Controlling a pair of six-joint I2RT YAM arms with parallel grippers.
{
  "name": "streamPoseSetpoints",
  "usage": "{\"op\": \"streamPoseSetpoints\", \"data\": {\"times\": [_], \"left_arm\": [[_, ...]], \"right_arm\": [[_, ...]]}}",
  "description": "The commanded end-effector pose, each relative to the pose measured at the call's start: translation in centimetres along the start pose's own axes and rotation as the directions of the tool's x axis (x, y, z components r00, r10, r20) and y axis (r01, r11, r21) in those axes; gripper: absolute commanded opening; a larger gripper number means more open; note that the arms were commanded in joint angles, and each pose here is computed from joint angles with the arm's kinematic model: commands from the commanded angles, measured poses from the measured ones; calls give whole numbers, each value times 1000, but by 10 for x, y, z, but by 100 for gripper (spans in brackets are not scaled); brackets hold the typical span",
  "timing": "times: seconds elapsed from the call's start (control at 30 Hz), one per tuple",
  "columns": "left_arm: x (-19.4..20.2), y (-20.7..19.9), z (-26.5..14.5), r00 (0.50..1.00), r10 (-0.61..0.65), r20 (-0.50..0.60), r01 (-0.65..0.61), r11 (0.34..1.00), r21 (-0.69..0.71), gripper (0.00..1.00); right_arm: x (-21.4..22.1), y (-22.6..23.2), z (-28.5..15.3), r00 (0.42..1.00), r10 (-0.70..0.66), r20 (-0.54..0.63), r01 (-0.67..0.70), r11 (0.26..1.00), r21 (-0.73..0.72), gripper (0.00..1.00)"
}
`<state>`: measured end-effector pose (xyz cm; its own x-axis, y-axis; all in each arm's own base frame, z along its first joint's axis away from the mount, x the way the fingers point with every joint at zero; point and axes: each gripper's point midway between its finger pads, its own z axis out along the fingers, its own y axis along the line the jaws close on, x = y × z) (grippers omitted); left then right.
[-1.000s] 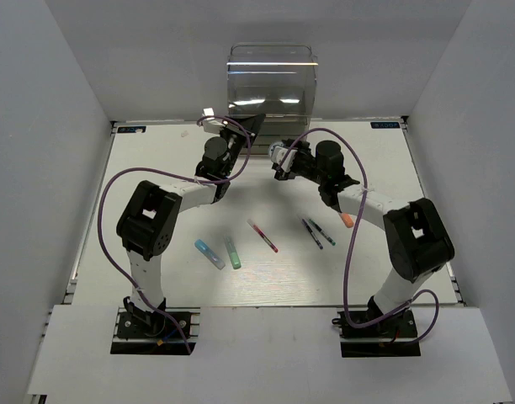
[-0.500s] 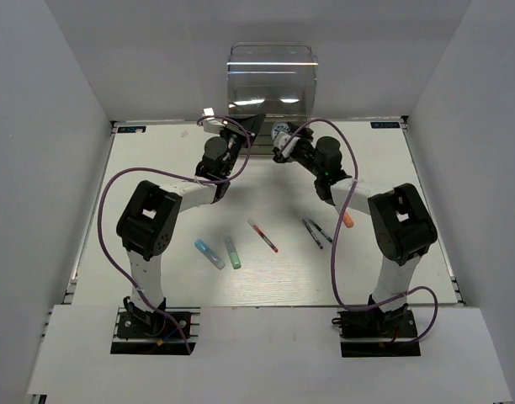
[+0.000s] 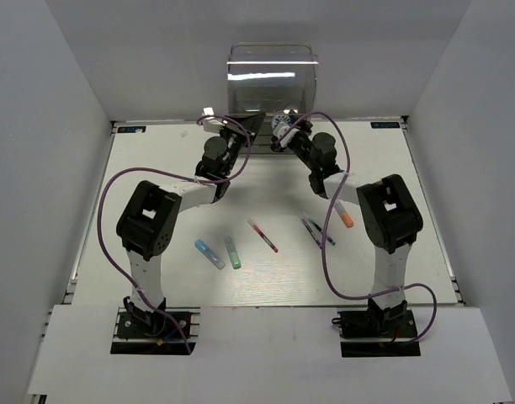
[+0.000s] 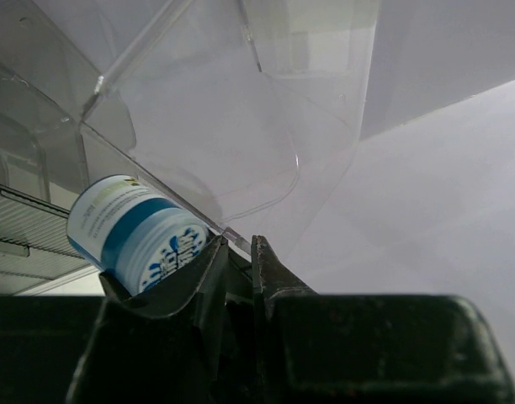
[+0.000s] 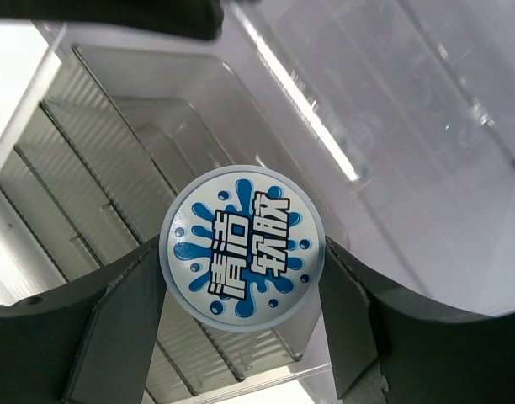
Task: Sort the stationery into containers
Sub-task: Place the stationery in the storage box.
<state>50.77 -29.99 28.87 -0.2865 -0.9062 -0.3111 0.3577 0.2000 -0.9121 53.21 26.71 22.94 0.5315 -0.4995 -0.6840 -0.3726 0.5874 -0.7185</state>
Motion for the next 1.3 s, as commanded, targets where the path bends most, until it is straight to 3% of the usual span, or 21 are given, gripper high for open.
{"op": "streamPoseSetpoints", "data": {"times": [0.0,0.6,0.8,1.03,1.27], "left_arm": [[-26,-73,1,998,-15,58,5,987,162,29],[-28,-82,3,998,-16,56,6,983,182,29],[-29,-84,2,998,-16,56,6,983,182,29],[-22,-71,-12,1000,3,22,-6,990,142,29],[0,-16,-47,991,104,-82,-106,994,-25,29]], "right_arm": [[-35,-59,8,993,-52,107,30,980,197,0],[-12,-67,25,997,4,74,-26,954,299,0],[-23,-74,25,993,-16,118,-25,943,332,0],[-31,-83,26,988,-44,145,-10,935,355,0],[-41,-89,23,984,-57,170,-7,934,358,0]]}}
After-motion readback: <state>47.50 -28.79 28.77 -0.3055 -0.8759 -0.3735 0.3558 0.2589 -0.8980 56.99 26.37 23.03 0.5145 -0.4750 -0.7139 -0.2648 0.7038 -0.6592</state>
